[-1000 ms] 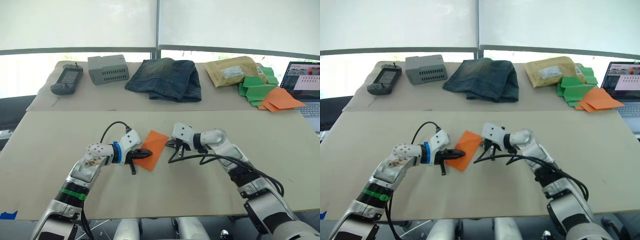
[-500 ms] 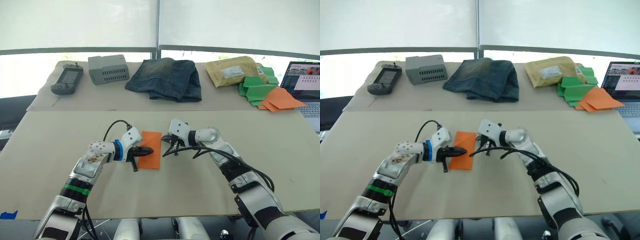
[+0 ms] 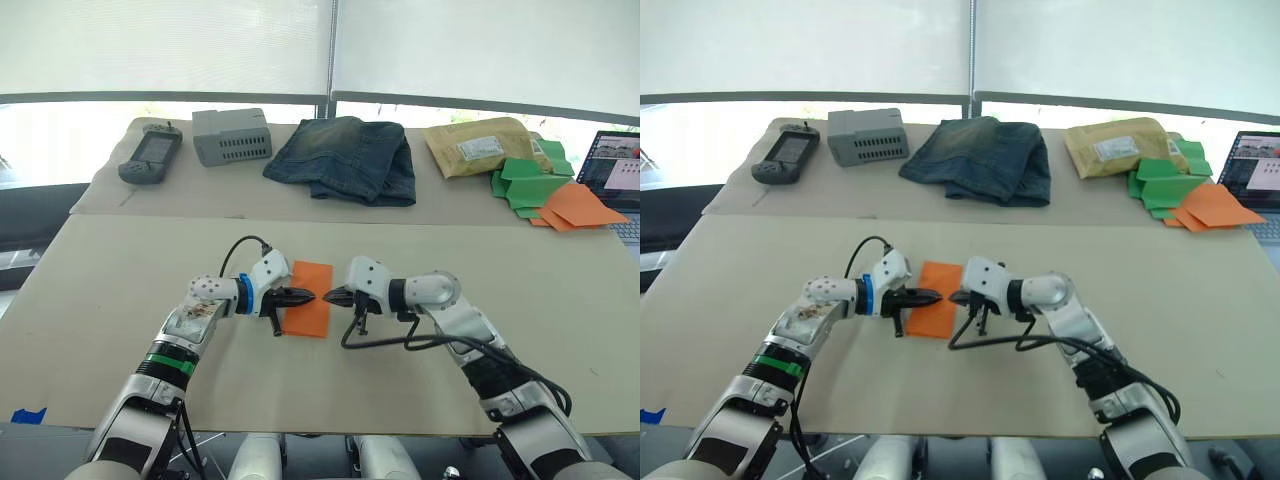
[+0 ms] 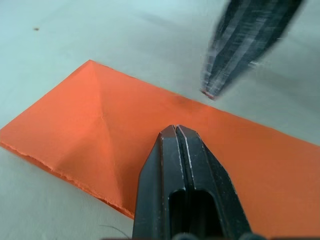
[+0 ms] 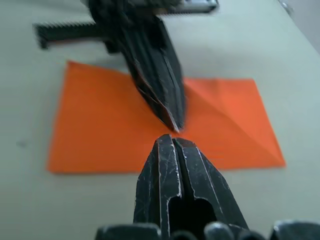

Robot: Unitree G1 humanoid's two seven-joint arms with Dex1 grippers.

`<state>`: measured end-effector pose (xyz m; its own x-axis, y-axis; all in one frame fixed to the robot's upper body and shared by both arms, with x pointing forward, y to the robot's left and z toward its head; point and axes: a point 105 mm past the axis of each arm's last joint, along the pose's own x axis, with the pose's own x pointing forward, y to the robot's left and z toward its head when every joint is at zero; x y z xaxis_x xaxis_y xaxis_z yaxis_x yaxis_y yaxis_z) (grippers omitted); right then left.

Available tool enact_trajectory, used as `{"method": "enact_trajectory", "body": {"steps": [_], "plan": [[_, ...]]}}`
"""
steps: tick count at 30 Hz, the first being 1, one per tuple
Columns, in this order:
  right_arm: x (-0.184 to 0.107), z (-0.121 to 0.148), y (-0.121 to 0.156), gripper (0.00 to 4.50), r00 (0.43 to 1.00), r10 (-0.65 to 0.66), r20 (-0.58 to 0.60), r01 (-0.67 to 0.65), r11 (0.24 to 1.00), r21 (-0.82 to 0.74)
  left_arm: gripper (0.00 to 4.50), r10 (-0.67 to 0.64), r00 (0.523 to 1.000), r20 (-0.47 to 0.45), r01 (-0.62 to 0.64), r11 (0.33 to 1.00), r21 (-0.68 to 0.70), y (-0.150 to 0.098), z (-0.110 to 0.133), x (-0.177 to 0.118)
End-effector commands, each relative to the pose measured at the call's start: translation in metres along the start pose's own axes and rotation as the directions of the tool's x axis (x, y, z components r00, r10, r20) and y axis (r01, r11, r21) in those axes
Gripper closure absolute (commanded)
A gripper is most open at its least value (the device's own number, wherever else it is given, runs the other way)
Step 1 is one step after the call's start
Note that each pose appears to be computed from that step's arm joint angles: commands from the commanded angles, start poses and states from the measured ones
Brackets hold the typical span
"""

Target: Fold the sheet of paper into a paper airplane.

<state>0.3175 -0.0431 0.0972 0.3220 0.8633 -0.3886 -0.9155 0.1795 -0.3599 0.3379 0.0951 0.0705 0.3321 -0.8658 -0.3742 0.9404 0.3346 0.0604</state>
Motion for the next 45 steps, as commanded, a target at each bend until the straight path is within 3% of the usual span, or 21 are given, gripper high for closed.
{"method": "enact_trajectory", "body": {"steps": [1,8,16,29,35,39,45], "plan": [[0.002,0.005,-0.004,4.49,0.999,-0.042,0.011,0.042,0.999,0.001,4.50,0.000,0.997,-0.083,0.000,1.000,-0.004,0.001,-0.017,0.002],[0.009,-0.017,-0.001,4.49,0.999,-0.020,-0.041,0.021,0.999,0.029,4.50,-0.015,0.997,-0.079,0.015,1.000,-0.004,-0.002,-0.017,0.004],[0.007,-0.033,0.043,4.49,0.990,0.138,0.018,-0.139,0.987,0.082,4.50,-0.038,0.996,-0.084,0.037,0.999,-0.013,-0.011,-0.020,0.007],[0.001,-0.039,0.077,4.49,0.977,0.206,0.053,-0.212,0.969,0.129,4.50,-0.036,0.995,-0.092,0.035,0.999,-0.019,-0.012,-0.021,0.005],[-0.008,-0.033,0.065,4.49,0.981,0.184,0.066,-0.192,0.970,0.146,4.50,-0.034,0.995,-0.089,0.032,0.999,-0.020,-0.013,-0.021,0.005],[-0.017,-0.013,0.047,4.49,0.982,0.130,0.140,-0.152,0.975,0.164,4.50,-0.028,0.996,-0.088,0.027,0.999,-0.021,-0.013,-0.022,0.005],[-0.013,-0.003,0.024,4.49,0.985,0.068,0.160,-0.091,0.986,0.141,4.50,-0.022,0.997,-0.078,0.021,1.000,-0.019,-0.013,-0.020,0.005]]}}
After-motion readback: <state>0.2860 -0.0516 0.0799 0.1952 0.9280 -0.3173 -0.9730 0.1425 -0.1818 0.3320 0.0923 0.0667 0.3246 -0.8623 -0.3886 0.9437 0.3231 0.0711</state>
